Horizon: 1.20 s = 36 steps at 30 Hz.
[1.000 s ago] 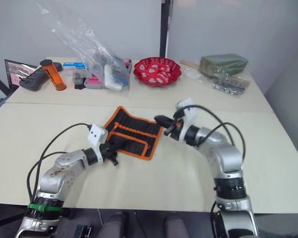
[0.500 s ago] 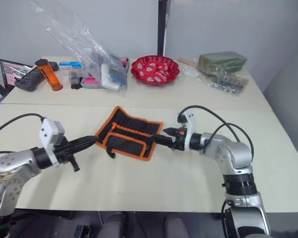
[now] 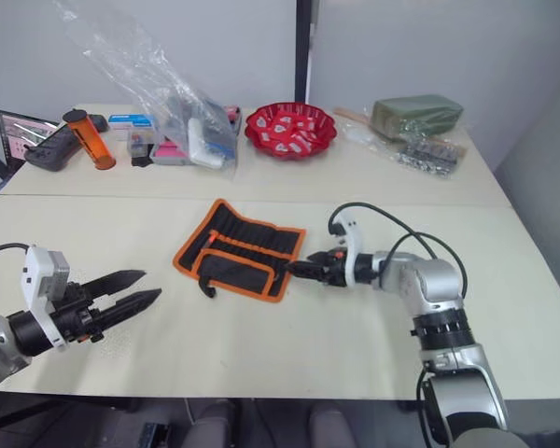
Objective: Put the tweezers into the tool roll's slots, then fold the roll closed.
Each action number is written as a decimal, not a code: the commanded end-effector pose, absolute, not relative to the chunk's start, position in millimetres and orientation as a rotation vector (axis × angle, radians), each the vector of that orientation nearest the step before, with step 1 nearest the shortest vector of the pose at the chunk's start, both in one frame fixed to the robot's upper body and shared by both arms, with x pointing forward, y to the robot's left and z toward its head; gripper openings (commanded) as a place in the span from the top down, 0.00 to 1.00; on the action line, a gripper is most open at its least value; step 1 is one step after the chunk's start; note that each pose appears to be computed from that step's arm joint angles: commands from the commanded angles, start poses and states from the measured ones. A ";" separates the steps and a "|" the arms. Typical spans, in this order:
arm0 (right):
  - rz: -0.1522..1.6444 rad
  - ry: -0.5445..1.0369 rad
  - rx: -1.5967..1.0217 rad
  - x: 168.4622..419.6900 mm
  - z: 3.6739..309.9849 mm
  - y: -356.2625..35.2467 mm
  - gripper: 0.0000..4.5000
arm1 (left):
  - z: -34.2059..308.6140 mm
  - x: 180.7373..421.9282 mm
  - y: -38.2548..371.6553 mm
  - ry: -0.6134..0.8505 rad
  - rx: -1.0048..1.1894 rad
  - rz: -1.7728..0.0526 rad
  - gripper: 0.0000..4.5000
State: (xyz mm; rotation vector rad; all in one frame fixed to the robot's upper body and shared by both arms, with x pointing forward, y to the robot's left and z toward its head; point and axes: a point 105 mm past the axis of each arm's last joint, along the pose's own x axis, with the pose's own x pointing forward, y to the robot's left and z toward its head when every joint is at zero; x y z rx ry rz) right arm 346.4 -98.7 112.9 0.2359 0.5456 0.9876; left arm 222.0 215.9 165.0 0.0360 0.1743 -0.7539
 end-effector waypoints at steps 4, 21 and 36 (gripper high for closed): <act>1.055 0.530 0.257 344.7 118.0 -83.1 0.00 | 178.3 215.9 216.7 0.132 0.070 -0.739 0.00; 1.048 0.570 0.492 347.1 123.3 -79.4 0.79 | 167.5 213.6 211.7 0.145 0.165 -0.763 0.00; 0.964 0.649 0.316 343.9 130.2 -103.7 0.99 | 160.4 216.5 203.8 0.158 0.167 -0.816 0.00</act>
